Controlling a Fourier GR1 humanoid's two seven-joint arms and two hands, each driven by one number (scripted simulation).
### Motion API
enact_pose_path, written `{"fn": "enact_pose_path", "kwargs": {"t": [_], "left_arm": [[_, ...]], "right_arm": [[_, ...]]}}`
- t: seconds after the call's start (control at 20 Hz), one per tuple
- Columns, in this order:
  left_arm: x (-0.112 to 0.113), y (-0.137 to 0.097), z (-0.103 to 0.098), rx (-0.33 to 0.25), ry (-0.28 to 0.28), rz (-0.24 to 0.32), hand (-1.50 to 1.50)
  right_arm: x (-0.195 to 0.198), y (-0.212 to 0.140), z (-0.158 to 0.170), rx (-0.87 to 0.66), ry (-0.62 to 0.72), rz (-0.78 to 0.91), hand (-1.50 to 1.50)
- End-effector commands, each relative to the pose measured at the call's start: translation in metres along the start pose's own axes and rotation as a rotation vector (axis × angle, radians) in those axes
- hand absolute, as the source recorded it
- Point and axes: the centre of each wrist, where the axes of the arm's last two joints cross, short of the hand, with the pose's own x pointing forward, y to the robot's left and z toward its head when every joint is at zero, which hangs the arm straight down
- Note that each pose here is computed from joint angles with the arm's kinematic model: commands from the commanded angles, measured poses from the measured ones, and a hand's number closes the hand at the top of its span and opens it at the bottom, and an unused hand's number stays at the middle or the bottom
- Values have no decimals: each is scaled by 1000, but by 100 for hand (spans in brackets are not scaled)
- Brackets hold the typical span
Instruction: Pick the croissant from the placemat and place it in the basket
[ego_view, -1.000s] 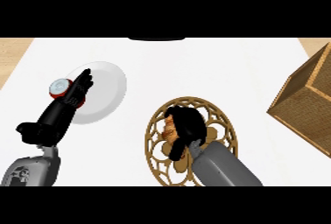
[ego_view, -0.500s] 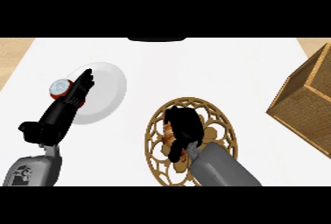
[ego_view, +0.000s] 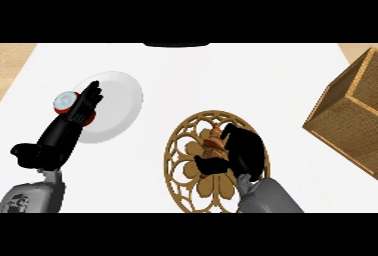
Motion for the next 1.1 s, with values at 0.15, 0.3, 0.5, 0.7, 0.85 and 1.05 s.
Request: {"fn": "enact_pose_path", "kwargs": {"t": [0.15,0.3,0.5,0.7,0.85,1.05], "left_arm": [[-1,2,-10,-6,25,12,0],[-12,-1,4,8,20,5,0],[2,-3,-7,10,7,3,0],[5,8,0,-4,14,-12,0],[-12,-3,-1,-11,1,-3,0],[16,-8,-4,-11,7,4,0]], "right_arm": [[6,-34,33,-155,-28,-318,150],[25,-58,48,-322,-121,-496,150],[21,-103,85,-459,-162,-556,150],[26,-139,117,-516,-107,-617,150],[27,-153,120,-538,-70,-599,150],[16,-170,110,-601,22,-501,150]]}}
